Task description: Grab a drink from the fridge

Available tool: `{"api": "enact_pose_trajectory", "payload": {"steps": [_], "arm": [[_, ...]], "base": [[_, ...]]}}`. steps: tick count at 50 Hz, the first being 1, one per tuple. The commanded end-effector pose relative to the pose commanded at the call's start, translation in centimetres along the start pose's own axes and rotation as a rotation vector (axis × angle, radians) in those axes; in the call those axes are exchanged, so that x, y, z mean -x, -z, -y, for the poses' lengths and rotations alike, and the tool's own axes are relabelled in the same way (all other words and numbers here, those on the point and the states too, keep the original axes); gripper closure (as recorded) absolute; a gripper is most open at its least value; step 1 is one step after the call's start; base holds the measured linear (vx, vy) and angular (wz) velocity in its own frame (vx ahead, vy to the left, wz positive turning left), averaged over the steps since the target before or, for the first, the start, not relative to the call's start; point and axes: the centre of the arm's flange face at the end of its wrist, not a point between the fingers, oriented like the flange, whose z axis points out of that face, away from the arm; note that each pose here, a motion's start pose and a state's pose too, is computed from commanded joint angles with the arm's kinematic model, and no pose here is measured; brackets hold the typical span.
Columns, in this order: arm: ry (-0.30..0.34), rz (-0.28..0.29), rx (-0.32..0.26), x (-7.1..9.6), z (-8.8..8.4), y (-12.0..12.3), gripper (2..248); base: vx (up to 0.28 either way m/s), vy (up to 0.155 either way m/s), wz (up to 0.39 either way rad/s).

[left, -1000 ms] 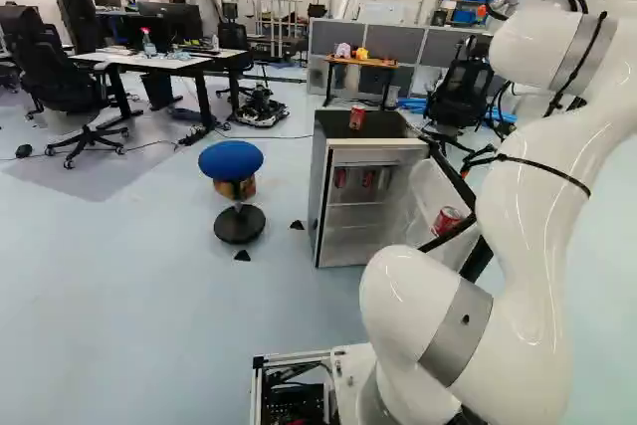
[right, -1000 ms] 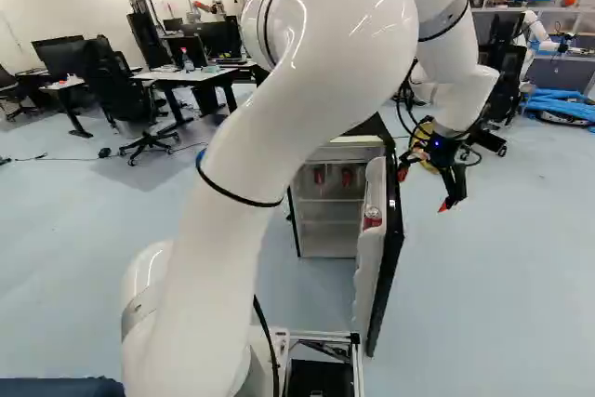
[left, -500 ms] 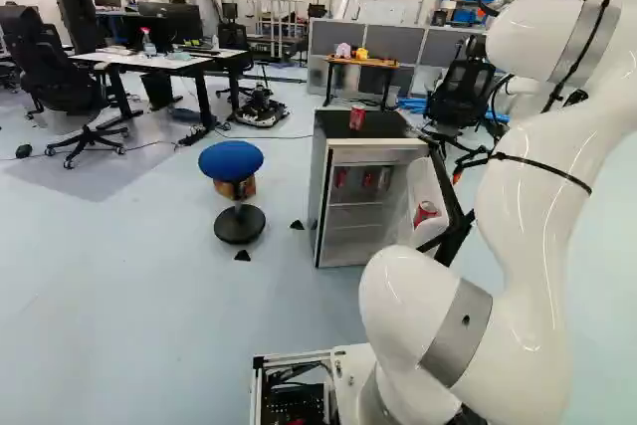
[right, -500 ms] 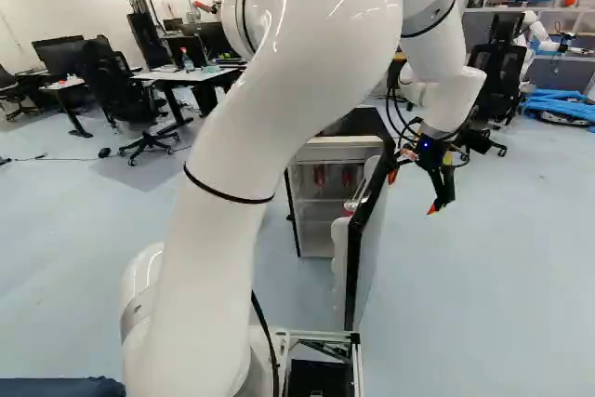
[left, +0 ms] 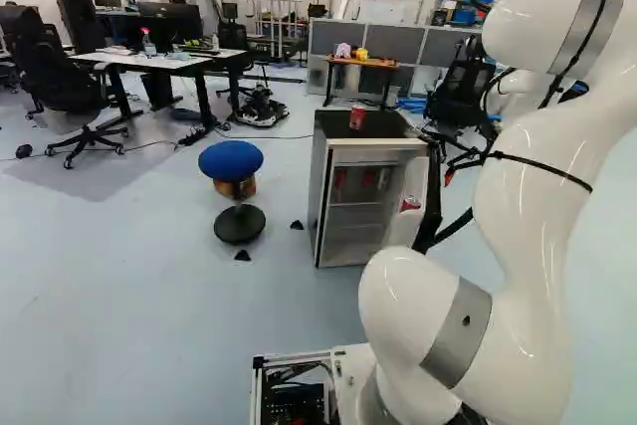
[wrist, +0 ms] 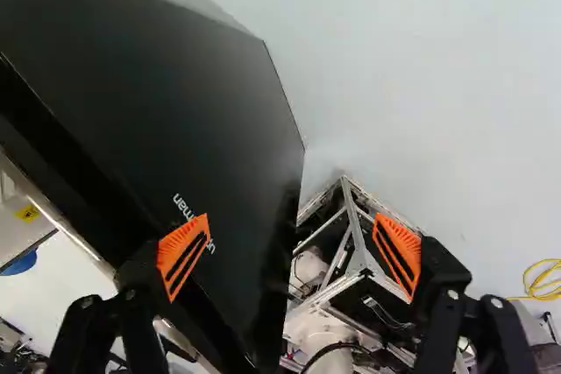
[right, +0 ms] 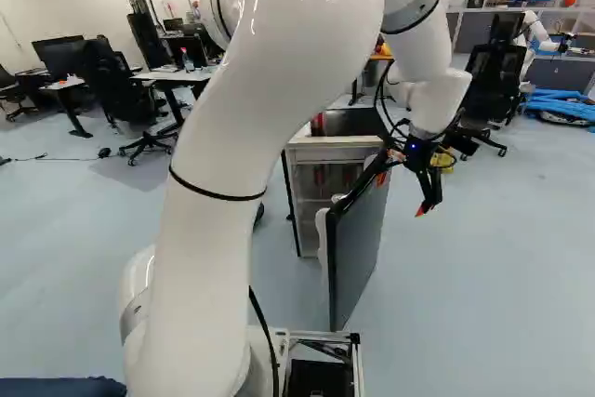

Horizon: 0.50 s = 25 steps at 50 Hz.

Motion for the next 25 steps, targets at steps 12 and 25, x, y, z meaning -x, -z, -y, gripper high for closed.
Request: {"api": "enact_pose_trajectory", "payload": {"steps": [12, 25], "arm": [[0.015, 0.016, 0.003, 1.4, 0.8, -0.3, 3], [0.033, 0.033, 0.007, 2.9, 1.8, -0.6, 3]], "base": [[0.000, 0.000, 0.000], [0.000, 0.000, 0.000]]}}
